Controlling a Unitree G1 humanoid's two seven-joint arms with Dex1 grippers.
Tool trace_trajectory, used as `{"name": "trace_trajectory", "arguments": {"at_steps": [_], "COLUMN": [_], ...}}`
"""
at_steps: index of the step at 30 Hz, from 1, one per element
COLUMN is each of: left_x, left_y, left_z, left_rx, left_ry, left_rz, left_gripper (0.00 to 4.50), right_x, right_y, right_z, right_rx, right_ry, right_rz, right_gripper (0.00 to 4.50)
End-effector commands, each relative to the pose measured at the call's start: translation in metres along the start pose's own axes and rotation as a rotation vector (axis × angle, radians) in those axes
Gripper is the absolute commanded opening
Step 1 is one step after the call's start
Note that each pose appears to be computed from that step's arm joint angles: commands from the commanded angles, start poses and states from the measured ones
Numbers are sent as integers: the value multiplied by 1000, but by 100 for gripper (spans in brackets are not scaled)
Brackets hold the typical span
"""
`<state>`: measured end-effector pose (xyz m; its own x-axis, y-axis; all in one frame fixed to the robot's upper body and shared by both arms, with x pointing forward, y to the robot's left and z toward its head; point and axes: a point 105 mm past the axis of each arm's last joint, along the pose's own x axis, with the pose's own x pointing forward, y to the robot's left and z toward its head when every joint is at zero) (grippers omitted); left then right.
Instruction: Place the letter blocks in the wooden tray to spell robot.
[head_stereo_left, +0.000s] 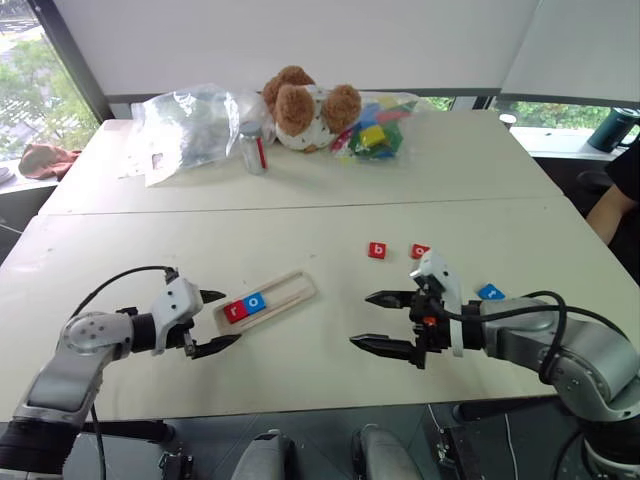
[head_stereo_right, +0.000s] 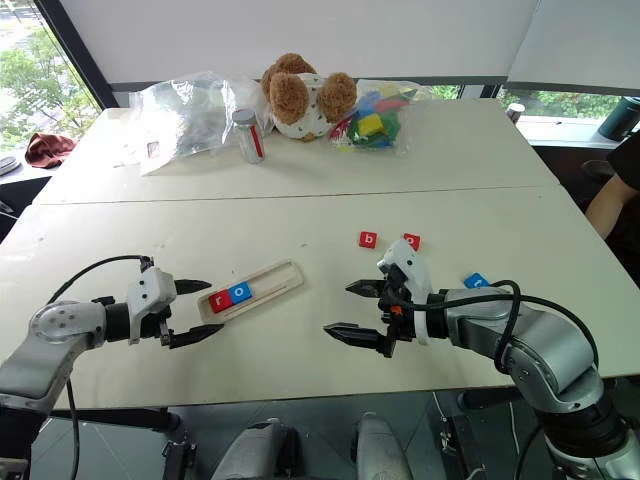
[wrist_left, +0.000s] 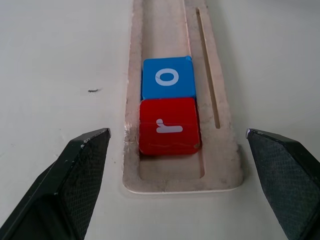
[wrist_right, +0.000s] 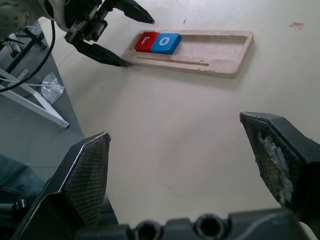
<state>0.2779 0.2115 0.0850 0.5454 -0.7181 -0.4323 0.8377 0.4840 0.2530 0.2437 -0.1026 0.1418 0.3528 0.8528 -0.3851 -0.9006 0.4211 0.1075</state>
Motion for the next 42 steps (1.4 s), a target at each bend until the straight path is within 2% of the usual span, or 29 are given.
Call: {"name": "trace_trajectory", "arguments": {"at_steps": [1,10,13,14,15,20,26,29,34,40,42], "left_x": [3,12,12,12,12,17,47,67,97,109,110], "left_y": [1,-4,-5,-5,-6,-7,-5,-2,4,1,1], "left_z": [-8,-18,-20,-20,-21,-13,42,55,60,54,54], "left_rx": [-4,-5,-10,-10,-9,43,196,242,256,278,273], "left_ry": [4,18,17,19,22,22,-84,-106,-119,-112,-125], "left_rz": [15,-24,-33,-37,-39,-73,-233,-309,-370,-420,-420], "left_gripper": [450,450,362,317,305,306,306,306,306,306,409], "right_x": [-1,-2,-3,-4,-4,-10,-37,-51,-59,-58,-56], "right_y": [2,0,-1,-1,-1,-9,-38,-59,-70,-68,-67], "right_z": [5,4,4,3,3,1,-7,-13,-13,-15,-14], "right_rx": [-30,-26,-26,-25,-25,-12,36,1,-27,-11,-7], "right_ry": [-16,-18,-18,-16,-15,-16,-34,-20,-49,-76,-83], "right_rz": [-2,-17,-22,-25,-27,-69,-238,-383,-498,-564,-569], "right_gripper": [447,447,450,450,450,450,450,450,450,450,450]}}
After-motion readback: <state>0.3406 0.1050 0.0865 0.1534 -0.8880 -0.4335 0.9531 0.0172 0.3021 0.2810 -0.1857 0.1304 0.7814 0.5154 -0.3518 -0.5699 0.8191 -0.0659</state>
